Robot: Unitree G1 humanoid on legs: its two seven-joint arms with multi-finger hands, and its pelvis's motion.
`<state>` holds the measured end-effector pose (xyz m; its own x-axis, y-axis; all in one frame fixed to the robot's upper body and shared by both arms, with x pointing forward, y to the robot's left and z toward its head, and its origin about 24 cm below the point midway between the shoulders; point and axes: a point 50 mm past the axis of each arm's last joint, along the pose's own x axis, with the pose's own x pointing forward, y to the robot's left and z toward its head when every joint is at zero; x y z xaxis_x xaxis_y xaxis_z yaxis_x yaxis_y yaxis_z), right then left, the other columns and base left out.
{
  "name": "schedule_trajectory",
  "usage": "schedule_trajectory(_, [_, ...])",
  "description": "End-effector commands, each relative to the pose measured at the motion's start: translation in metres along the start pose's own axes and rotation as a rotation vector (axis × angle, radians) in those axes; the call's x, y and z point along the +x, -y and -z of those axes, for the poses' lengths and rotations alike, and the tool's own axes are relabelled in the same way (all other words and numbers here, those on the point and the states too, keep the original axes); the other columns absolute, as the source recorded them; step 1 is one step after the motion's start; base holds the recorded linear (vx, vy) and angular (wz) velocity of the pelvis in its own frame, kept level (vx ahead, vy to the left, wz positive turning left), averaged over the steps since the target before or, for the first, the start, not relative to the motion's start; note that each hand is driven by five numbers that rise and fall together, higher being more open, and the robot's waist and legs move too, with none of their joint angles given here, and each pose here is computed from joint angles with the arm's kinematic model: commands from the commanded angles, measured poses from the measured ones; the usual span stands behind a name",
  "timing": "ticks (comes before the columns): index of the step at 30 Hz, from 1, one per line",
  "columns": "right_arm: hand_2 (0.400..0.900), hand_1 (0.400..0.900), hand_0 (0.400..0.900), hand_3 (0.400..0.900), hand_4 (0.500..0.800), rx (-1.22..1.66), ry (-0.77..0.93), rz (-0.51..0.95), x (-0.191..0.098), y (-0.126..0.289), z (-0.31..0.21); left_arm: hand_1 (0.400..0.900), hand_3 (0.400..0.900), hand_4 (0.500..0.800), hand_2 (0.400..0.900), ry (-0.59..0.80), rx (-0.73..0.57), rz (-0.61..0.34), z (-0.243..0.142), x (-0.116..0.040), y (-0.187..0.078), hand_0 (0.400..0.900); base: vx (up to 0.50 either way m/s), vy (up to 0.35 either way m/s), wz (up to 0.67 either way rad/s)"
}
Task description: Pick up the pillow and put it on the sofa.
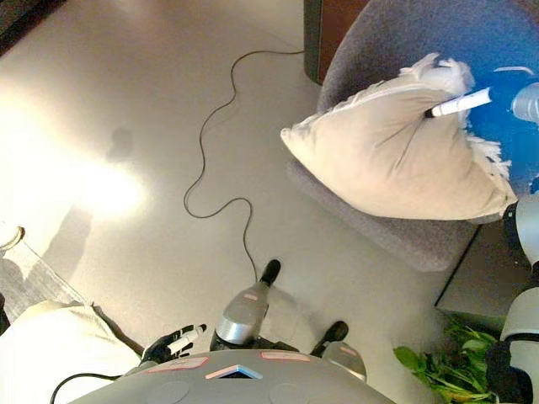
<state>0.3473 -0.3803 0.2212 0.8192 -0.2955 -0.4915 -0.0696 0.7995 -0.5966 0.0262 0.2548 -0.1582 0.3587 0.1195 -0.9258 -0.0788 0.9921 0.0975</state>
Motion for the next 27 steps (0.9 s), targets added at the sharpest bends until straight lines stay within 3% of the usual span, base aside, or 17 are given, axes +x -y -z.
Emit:
schedule_trajectory(1, [0.9,0.9,0.9,0.9,0.8,-0.025,0.134,0.455,-0.06,0.076,-0.049,0.9,0.9,0.8,0.9,0.072,0.059,-0.042,-0.013,-0.005,-0.027,0.9,-0.1,-0.008,0.03])
schedule_trajectory(9, [0.9,0.9,0.9,0.9,0.8,-0.08,0.097,0.563,-0.064,0.08,-0.053,0.9,0.9,0.8,0.9,0.091,0.061,-0.034,-0.023,-0.003,-0.023,0.9,0.002,0.0,-0.08])
schedule_trajectory(27, [0.9,0.9,0.9,0.9,0.8,-0.123,-0.056,0.658,-0.07,0.096,-0.018,0.9,0.9,0.8,0.9,0.003,0.076,-0.032,-0.002,-0.005,-0.02,0.9,0.07,0.016,-0.06])
